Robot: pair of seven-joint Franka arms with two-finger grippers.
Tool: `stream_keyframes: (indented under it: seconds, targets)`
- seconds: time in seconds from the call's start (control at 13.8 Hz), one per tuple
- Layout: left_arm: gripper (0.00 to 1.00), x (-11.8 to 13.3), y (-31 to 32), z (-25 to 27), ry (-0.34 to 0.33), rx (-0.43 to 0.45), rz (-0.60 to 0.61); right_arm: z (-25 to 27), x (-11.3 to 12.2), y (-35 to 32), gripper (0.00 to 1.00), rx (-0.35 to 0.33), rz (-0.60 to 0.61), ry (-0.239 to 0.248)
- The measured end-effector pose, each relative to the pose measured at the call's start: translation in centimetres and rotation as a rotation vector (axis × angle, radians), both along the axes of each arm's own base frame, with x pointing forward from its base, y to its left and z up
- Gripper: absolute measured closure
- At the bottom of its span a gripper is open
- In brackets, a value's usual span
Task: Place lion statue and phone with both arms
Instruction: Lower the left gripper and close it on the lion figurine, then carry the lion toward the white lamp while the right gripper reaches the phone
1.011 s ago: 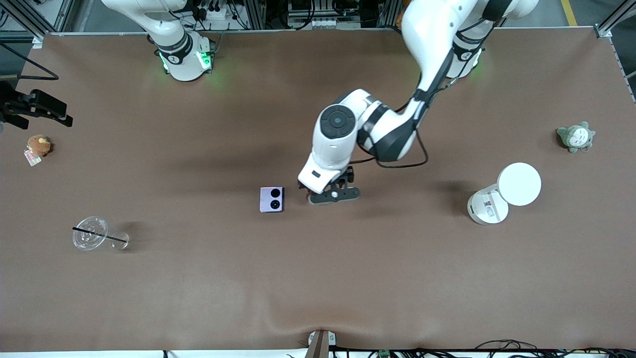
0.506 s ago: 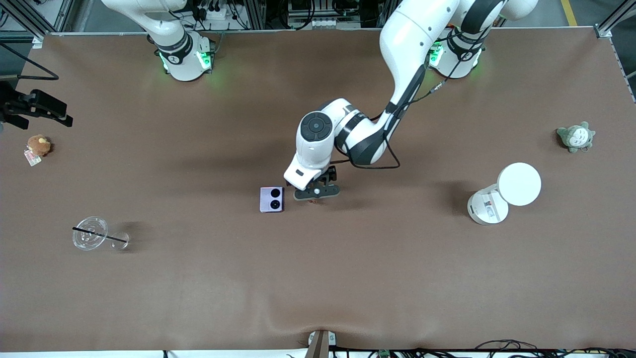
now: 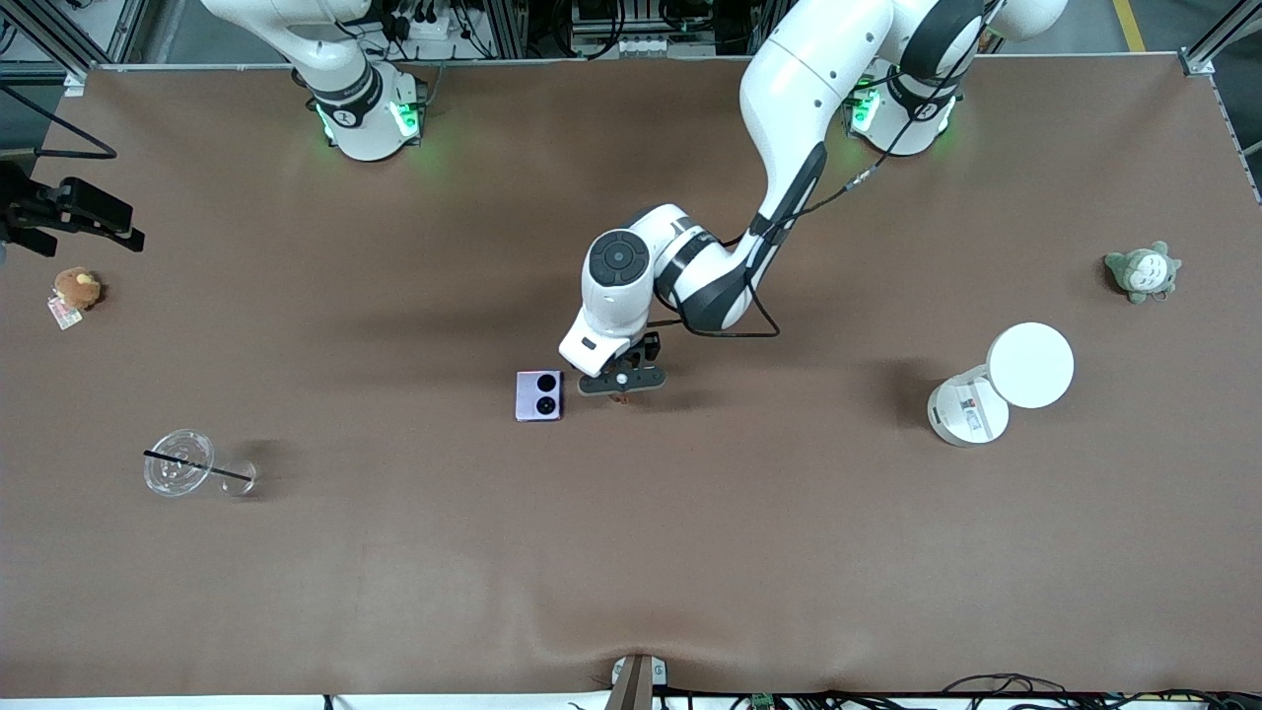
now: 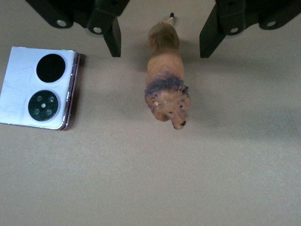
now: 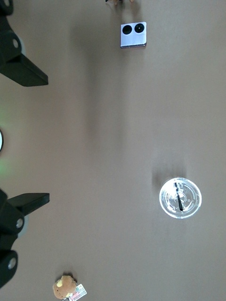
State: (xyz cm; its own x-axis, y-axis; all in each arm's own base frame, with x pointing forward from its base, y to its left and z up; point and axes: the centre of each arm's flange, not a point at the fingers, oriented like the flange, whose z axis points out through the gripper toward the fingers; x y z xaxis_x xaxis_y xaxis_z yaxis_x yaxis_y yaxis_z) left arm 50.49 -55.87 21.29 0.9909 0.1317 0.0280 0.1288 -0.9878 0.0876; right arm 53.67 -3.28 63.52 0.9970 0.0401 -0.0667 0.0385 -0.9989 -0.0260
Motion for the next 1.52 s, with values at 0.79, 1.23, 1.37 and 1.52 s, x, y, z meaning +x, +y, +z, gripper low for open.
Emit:
stream_keyframes:
  seconds: [0.79, 1.23, 1.37, 1.52]
  targets:
    - [0.7, 2.0, 1.7, 1.4, -0.009, 0.029, 0.023, -0.5, 0.1, 0.1, 0.0, 0.0, 0.002, 0.011]
    - [0.7, 6.6, 9.2, 7.8, -0.009, 0.106, 0.069, -3.9, 1.9, -0.2, 0.0, 0.0, -0.014, 0.06]
    - [0.7, 7.1, 13.6, 8.2, 0.004, 0.148, 0.054, -6.8, 4.0, -0.7, 0.0, -0.003, -0.03, 0.079]
    - [0.7, 7.5, 19.0, 9.3, 0.016, 0.159, 0.036, -9.6, 6.2, -2.1, 0.0, -0.006, -0.051, 0.092]
